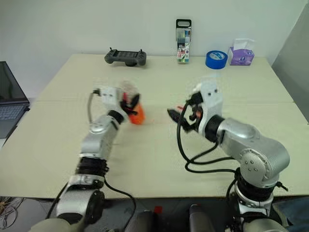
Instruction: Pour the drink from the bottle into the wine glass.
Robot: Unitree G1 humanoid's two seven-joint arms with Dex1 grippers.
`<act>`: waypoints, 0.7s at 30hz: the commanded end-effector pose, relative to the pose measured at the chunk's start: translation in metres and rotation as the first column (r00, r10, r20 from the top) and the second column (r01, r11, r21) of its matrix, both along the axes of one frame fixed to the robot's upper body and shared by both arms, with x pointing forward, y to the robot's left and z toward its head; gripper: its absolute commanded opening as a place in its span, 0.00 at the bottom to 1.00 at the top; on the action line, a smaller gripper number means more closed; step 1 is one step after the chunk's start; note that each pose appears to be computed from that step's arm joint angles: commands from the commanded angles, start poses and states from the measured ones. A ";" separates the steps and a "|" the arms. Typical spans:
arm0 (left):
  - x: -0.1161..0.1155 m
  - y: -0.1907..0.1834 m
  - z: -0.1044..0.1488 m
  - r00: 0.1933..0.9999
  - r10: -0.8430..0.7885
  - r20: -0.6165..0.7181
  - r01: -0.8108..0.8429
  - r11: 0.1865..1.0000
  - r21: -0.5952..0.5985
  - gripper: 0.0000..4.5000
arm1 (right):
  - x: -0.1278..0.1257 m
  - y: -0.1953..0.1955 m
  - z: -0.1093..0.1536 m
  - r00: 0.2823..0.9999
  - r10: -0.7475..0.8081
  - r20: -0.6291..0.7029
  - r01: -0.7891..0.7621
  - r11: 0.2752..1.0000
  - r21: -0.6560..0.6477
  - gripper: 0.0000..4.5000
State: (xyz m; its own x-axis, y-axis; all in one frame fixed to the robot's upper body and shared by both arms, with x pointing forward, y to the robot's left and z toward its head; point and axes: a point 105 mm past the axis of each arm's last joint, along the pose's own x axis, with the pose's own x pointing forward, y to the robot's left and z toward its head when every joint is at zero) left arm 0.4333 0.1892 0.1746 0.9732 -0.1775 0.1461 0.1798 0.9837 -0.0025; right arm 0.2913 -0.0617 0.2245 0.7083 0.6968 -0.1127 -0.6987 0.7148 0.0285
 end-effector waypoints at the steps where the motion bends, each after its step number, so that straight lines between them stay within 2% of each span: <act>1: 0.002 0.029 0.020 0.993 0.088 0.073 -0.088 0.996 -0.003 0.36 | -0.011 0.025 0.000 0.993 0.119 0.021 -0.119 0.993 0.018 0.87; 8: -0.003 0.054 0.013 0.990 0.114 0.080 -0.115 0.993 0.018 0.36 | -0.002 0.065 -0.004 0.979 0.188 0.073 -0.190 0.982 0.016 0.87; 14: -0.002 0.060 0.000 0.992 0.108 0.060 -0.109 0.994 0.018 0.36 | 0.006 0.066 -0.005 0.981 0.171 0.094 -0.172 0.985 0.006 0.87; 21: -0.002 0.056 -0.014 0.994 0.099 0.036 -0.100 0.995 0.031 0.36 | 0.001 0.060 -0.011 0.978 0.192 0.077 -0.190 0.981 -0.028 0.87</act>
